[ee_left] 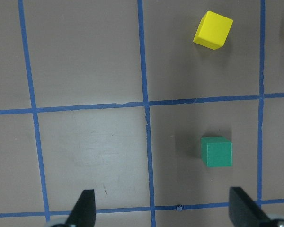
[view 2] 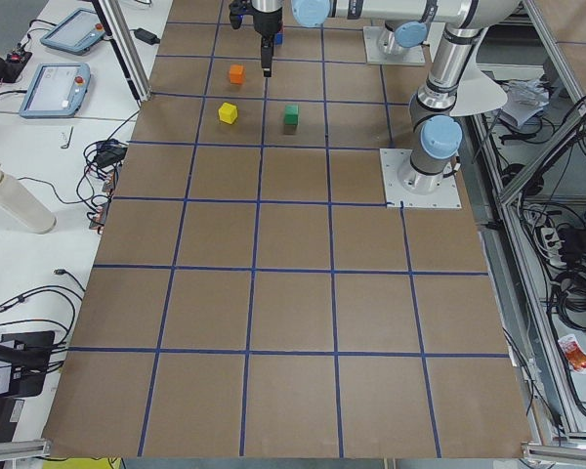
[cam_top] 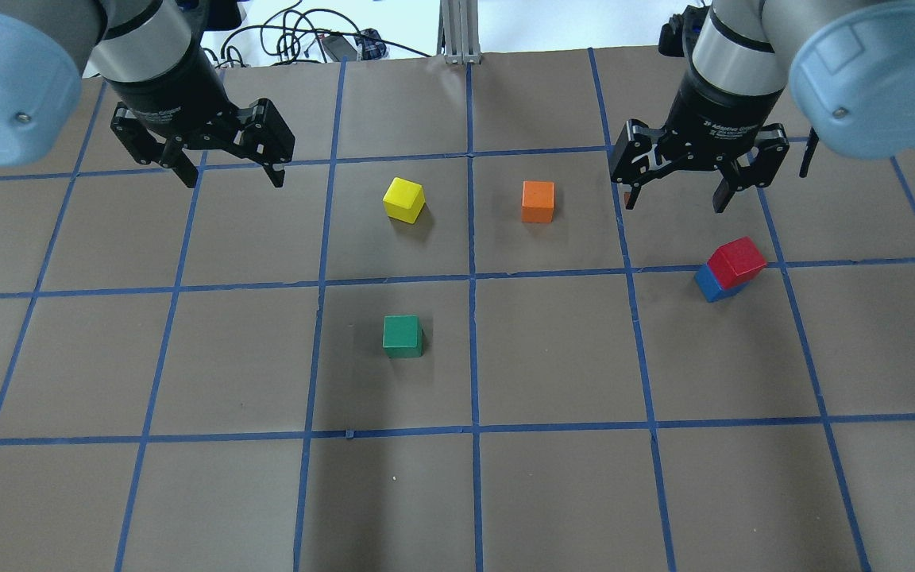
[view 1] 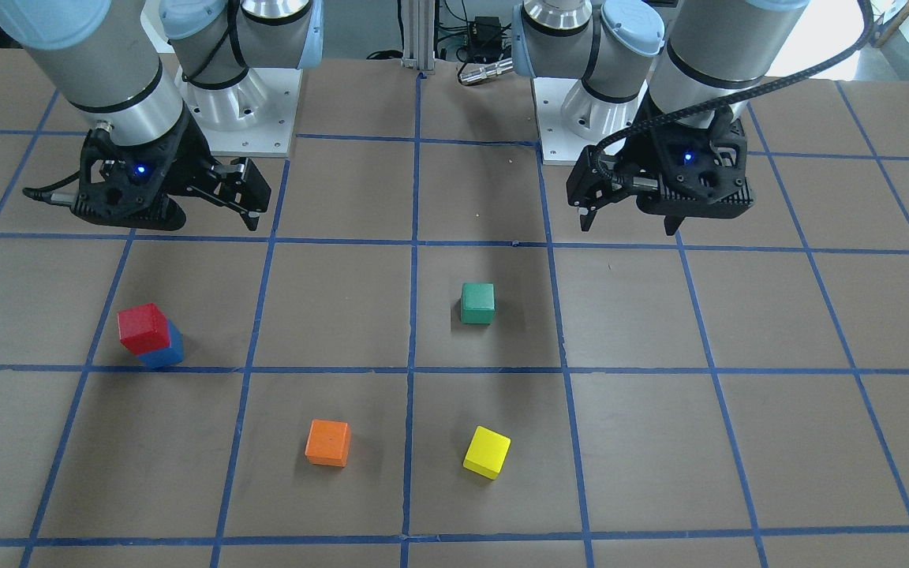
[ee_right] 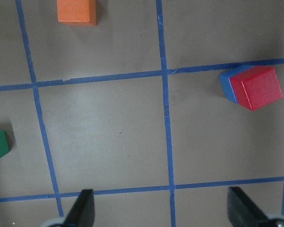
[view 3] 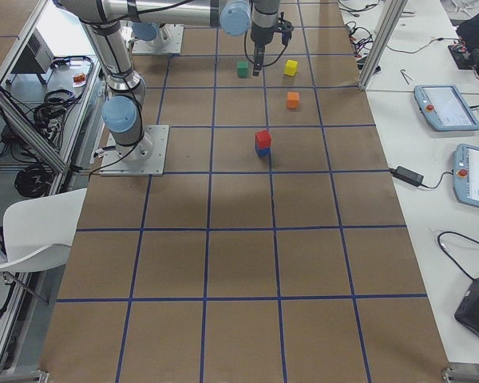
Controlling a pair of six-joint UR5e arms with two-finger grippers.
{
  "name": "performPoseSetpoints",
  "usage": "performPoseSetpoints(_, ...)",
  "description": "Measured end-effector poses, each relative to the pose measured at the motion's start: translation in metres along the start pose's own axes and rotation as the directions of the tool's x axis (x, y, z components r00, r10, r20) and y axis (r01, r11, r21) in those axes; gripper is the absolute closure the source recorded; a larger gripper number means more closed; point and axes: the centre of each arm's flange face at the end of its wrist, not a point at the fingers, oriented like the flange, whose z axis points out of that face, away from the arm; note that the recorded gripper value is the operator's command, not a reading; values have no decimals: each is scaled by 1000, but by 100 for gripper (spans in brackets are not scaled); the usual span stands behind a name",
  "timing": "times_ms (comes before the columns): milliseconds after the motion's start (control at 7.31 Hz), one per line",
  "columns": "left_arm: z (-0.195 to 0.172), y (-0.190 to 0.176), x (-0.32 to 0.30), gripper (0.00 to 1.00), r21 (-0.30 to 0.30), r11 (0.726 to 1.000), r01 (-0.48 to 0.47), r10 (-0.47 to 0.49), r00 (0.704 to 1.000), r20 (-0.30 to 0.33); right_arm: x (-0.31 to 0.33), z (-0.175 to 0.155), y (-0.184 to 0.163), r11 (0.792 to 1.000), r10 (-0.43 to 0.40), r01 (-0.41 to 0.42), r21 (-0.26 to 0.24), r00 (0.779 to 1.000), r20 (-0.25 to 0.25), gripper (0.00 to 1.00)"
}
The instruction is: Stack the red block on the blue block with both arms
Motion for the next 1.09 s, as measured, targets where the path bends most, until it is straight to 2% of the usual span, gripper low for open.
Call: performPoseSetpoints(1094, -1, 1, 0, 0, 1, 1000, 0, 0, 1000, 0, 16, -7, 2, 999, 35, -35, 10, 999, -16, 0)
